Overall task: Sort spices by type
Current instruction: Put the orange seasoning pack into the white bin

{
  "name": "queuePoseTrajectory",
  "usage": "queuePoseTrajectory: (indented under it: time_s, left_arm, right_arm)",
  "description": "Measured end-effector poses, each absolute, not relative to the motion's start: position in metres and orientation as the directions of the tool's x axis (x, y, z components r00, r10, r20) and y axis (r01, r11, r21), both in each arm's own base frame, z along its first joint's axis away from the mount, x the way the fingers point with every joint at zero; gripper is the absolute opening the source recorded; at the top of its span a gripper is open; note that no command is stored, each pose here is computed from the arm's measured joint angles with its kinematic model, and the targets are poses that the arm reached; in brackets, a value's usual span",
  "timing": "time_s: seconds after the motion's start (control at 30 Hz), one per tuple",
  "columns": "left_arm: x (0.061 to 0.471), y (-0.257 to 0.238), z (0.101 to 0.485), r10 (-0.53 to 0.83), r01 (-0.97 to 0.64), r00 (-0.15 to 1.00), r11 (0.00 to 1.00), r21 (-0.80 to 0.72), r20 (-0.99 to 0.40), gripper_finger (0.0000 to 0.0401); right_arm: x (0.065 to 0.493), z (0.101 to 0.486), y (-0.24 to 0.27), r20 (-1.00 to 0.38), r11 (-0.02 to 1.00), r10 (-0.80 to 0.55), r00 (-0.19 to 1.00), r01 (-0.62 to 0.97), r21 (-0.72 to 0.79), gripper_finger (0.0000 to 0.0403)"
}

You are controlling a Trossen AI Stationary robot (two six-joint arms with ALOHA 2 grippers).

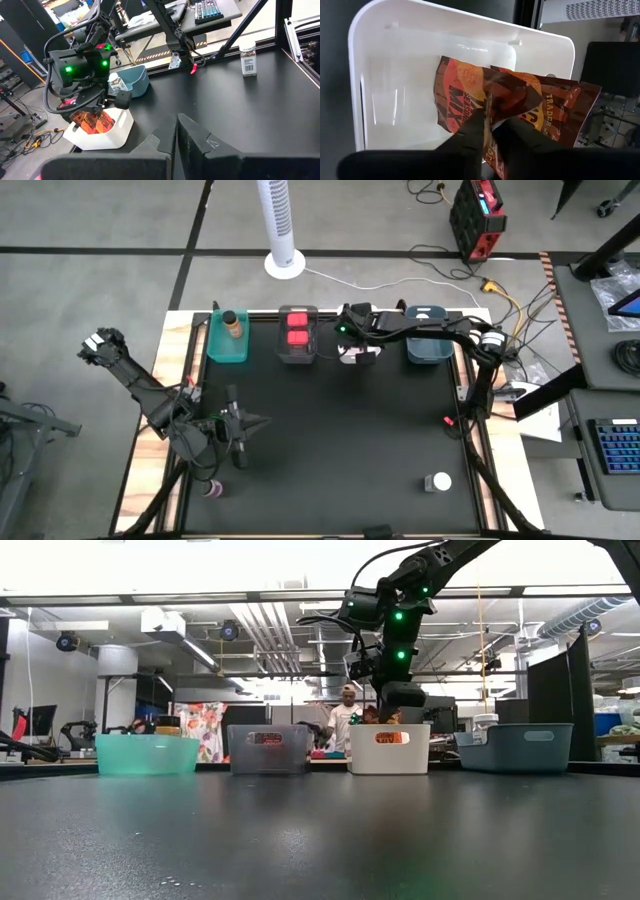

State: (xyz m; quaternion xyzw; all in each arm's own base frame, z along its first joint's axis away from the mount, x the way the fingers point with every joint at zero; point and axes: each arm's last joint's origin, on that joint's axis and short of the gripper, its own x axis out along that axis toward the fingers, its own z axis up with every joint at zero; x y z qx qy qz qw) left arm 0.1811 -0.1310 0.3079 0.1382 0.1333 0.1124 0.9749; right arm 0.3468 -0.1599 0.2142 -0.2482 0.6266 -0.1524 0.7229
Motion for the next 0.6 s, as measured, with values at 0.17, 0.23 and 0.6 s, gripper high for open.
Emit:
queuePoseTrajectory:
  time_s: [0.17,0.23,0.6]
  left_arm:
    - [0.1811,-0.131,0.3078,0.256,-0.182,0.939,0.936,0.3,-0.229,0.0]
    - [0.1811,-0.131,0.3078,0.256,-0.182,0.939,0.936,0.3,-0.229,0.0]
    - [0.1811,-0.131,0.3078,0.256,-0.185,0.939,0.938,0.293,-0.229,0.0]
  right_arm:
    - [0.3467,0.2142,-0.1599,-0.83,0.832,-0.531,0.168,-0.084,-0.549,0.0099]
    - [0.3467,0.2142,-0.1599,-0.83,0.832,-0.531,0.168,-0.083,-0.549,0.0119]
    - [0.3464,0.2149,-0.16,-0.828,0.833,-0.537,0.162,-0.057,-0.551,0.019]
